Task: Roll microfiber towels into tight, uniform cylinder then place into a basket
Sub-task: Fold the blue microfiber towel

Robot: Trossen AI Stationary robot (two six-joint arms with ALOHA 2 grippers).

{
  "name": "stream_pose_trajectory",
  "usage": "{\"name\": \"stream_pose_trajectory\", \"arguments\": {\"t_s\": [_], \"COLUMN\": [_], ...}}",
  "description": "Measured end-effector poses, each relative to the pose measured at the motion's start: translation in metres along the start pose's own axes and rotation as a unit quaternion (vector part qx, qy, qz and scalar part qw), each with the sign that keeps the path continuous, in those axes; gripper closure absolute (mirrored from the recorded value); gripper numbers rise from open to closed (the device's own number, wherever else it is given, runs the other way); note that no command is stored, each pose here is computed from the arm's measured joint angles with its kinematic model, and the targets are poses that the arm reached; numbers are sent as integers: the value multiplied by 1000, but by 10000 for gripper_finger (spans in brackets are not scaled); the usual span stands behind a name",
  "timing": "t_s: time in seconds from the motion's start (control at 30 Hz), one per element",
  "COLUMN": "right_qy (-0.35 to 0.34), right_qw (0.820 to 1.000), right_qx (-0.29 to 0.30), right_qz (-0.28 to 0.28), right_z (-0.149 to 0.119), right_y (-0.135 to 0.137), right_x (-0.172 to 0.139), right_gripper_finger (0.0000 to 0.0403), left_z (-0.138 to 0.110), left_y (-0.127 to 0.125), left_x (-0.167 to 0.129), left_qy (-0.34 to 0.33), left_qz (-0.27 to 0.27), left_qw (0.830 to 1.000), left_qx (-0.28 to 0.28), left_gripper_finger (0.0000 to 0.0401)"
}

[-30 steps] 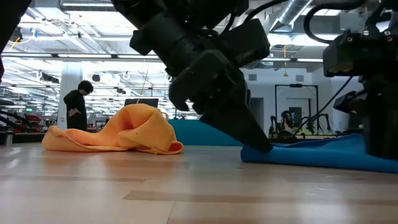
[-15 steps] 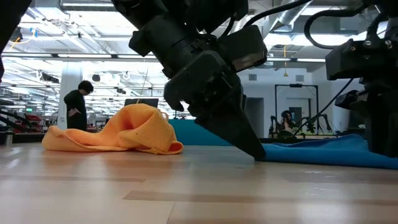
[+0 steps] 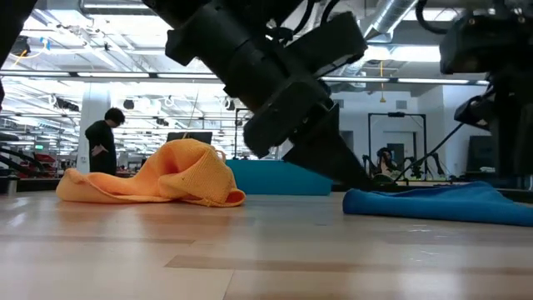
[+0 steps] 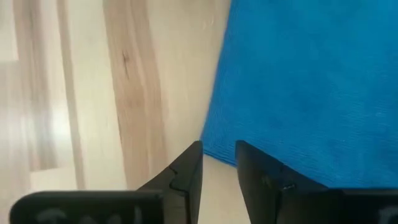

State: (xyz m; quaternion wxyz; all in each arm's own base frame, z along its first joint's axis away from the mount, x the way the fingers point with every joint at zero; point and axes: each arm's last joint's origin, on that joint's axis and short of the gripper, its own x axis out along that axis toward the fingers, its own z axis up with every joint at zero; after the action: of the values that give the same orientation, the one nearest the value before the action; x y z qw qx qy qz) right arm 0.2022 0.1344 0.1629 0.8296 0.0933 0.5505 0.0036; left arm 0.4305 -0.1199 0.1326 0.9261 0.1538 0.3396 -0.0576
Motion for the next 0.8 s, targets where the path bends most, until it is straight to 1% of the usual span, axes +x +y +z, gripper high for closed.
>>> {"name": "stream_pose_trajectory", "arguments": {"t_s": [0.07, 0.17, 0.33, 0.4, 0.43, 0.5, 0.53, 0.57, 0.7, 0.8], "right_qy": [-11, -24, -35, -36, -37, -38, -37, -38, -38, -37], "right_qw": [1000, 1000, 999, 999, 999, 999, 999, 999, 998, 998], "right_qx": [8, 7, 17, 25, 27, 30, 31, 31, 35, 38], "right_qz": [-1, -8, -16, -16, -17, -18, -19, -19, -22, -25], "right_z": [0, -1, -1, 0, 1, 2, 3, 3, 4, 5], "right_y": [1, 4, 4, 3, 2, 1, 0, 0, -2, -4], "right_x": [-3, -5, -5, -5, -5, -5, -5, -5, -4, -4], "right_gripper_finger": [285, 285, 285, 285, 285, 285, 285, 285, 285, 285], "left_z": [3, 6, 2, -3, -8, -15, -21, -25, -32, -34], "left_y": [1, 7, 34, 45, 50, 57, 59, 61, 68, 71], "left_x": [0, 1, 6, 14, 17, 27, 31, 35, 41, 41], "left_qy": [-17, -29, -31, -37, -30, -40, -34, -29, -20, -6], "left_qz": [7, 36, 59, 51, 38, -8, -26, -34, -15, -5], "left_qw": [1000, 999, 998, 997, 998, 998, 997, 997, 997, 993], "left_qx": [9, 6, -15, -32, -41, -56, -58, -59, -77, -115], "left_gripper_finger": [332, 337, 346, 350, 353, 357, 360, 363, 375, 385]}}
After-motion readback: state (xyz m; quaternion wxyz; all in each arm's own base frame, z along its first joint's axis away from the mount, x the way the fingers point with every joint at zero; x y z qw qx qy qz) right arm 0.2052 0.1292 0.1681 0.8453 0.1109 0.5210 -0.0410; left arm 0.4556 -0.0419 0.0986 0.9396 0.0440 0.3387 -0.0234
